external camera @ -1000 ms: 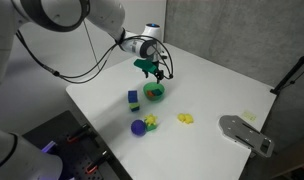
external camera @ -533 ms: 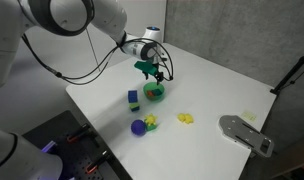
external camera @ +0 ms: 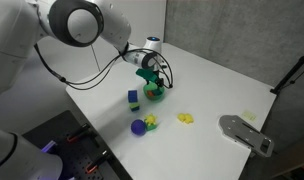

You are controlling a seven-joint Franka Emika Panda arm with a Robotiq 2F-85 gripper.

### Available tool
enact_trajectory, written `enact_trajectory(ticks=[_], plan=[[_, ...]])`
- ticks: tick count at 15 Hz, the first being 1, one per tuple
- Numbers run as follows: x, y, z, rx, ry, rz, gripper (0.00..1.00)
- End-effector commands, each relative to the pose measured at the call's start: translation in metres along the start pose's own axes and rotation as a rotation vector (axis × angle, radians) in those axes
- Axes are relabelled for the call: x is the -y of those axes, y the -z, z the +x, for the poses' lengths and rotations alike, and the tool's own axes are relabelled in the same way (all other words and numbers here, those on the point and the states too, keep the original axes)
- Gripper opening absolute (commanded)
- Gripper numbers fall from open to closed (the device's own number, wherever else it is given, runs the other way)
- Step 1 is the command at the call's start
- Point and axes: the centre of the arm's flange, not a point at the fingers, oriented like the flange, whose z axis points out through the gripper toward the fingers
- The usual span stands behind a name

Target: Pick up the green toy from the green bowl and put it on the table

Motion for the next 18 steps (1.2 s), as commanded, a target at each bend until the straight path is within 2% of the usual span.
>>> enact_trajectory(ticks=[1,14,15,16,18], plan=[[0.006,-0.015,0.020,-0.048,0.036,-0.020,1.00],[0.013,-0.066,0.022,-0.044,0.106,-0.074,1.00],[0.013,-0.069,0.021,-0.043,0.106,-0.076,0.75],[0.015,-0.069,0.021,-0.044,0.108,-0.078,0.74],[0.018,-0.060,0.024,-0.059,0.111,-0.077,0.58]])
